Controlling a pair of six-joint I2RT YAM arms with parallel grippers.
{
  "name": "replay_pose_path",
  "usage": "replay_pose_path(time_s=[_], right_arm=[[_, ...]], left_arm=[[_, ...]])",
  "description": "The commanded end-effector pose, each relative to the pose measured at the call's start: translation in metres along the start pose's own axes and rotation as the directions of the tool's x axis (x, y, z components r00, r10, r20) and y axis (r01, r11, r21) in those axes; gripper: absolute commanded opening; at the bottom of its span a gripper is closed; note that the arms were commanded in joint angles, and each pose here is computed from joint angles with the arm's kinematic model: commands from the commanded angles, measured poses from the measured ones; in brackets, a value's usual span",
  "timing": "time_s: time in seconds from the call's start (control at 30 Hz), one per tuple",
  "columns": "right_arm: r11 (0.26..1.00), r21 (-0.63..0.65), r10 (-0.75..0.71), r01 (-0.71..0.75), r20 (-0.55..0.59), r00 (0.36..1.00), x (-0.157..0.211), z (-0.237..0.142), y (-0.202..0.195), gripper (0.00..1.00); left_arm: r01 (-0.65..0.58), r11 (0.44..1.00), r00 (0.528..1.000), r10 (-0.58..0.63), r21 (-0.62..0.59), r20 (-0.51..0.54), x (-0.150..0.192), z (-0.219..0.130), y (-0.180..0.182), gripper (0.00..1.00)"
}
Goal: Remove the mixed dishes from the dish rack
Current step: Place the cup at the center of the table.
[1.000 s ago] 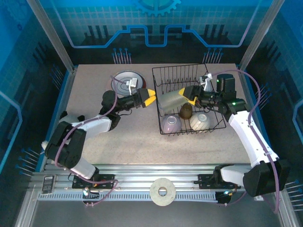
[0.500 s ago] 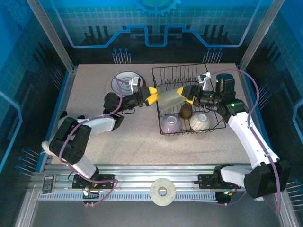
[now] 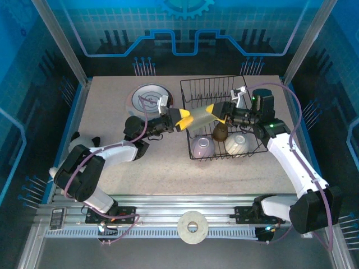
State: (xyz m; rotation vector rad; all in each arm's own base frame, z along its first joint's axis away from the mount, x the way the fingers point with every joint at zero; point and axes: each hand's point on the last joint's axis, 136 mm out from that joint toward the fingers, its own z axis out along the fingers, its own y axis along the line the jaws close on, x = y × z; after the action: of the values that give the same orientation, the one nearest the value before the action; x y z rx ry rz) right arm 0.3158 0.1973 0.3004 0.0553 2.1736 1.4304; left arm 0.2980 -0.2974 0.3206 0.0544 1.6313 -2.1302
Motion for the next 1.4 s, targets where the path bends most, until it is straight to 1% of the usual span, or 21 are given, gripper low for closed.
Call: replay_pose_path(time_s=[0.0, 0.13, 0.23, 0.3, 0.5, 0.7, 0.77, 0.83, 0.93, 0.97, 1.07, 1.1, 1.13, 1.23, 1.37], right_arm=[[1.0, -0.017, -0.021, 0.021, 0.002, 1.0, 0.001, 0.005, 0.001, 0.1], [1.0, -0.022, -0.021, 0.021, 0.0, 1.0, 0.001, 0.005, -0.001, 0.1], [0.999, -0.035, -0.019, 0.018, -0.009, 1.0, 0.001, 0.008, -0.002, 0.1], [0.999, -0.042, -0.015, 0.014, -0.013, 1.0, 0.002, 0.01, -0.002, 0.1], [0.997, -0.068, -0.03, 0.028, -0.029, 0.999, 0.004, 0.012, 0.004, 0.1], [0.996, -0.076, -0.046, 0.043, -0.033, 0.998, 0.006, 0.011, 0.006, 0.12], [0.996, -0.079, -0.05, 0.048, -0.031, 0.998, 0.005, 0.012, 0.007, 0.14], [0.995, -0.089, -0.058, 0.055, -0.029, 0.998, 0.004, 0.011, 0.009, 0.25], [0.992, -0.104, -0.071, 0.068, -0.024, 0.997, 0.0, 0.011, 0.015, 0.47], [0.992, -0.106, -0.077, 0.074, -0.021, 0.997, -0.001, 0.01, 0.016, 0.56], [0.993, -0.087, -0.083, 0.081, -0.016, 0.996, -0.003, 0.01, 0.015, 0.89], [0.993, -0.074, -0.089, 0.088, -0.013, 0.996, -0.003, 0.009, 0.014, 0.97], [0.993, -0.062, -0.1, 0.099, -0.011, 0.995, -0.002, 0.009, 0.012, 1.0], [0.992, -0.019, -0.126, 0.126, 0.009, 0.992, -0.002, 0.004, 0.008, 1.0], [0.986, 0.052, -0.163, 0.161, 0.042, 0.986, -0.003, -0.006, 0.004, 1.0]], left_arm=[[-0.044, 0.997, 0.999, 0.042, 0.061, 0.027, 0.003, -0.004, -0.024, 0.69], [-0.049, 0.997, 0.998, 0.047, 0.062, 0.038, 0.005, -0.007, -0.027, 0.58], [-0.056, 0.997, 0.998, 0.053, 0.061, 0.045, 0.006, -0.009, -0.027, 0.52], [-0.053, 0.997, 0.998, 0.05, 0.058, 0.044, 0.007, -0.009, -0.025, 0.46], [-0.051, 0.997, 0.998, 0.048, 0.053, 0.051, 0.006, -0.009, -0.023, 0.3], [-0.053, 0.997, 0.998, 0.05, 0.059, 0.05, 0.007, -0.007, -0.025, 0.06], [-0.056, 0.997, 0.997, 0.053, 0.058, 0.052, 0.007, -0.008, -0.025, 0.0], [-0.055, 0.997, 0.997, 0.052, 0.055, 0.062, 0.007, -0.01, -0.024, 0.0], [-0.057, 0.998, 0.996, 0.054, 0.041, 0.077, 0.007, -0.013, -0.022, 0.0], [-0.057, 0.998, 0.995, 0.054, 0.033, 0.085, 0.007, -0.014, -0.021, 0.0], [-0.052, 0.999, 0.993, 0.05, 0.009, 0.11, 0.005, -0.018, -0.017, 0.0], [-0.047, 0.999, 0.992, 0.047, -0.001, 0.114, 0.005, -0.019, -0.015, 0.0], [-0.049, 0.999, 0.991, 0.05, -0.012, 0.121, 0.004, -0.02, -0.014, 0.0], [-0.061, 0.997, 0.988, 0.067, -0.05, 0.138, 0.002, -0.025, -0.012, 0.0], [-0.087, 0.988, 0.98, 0.108, -0.131, 0.167, -0.002, -0.036, -0.011, 0.0]])
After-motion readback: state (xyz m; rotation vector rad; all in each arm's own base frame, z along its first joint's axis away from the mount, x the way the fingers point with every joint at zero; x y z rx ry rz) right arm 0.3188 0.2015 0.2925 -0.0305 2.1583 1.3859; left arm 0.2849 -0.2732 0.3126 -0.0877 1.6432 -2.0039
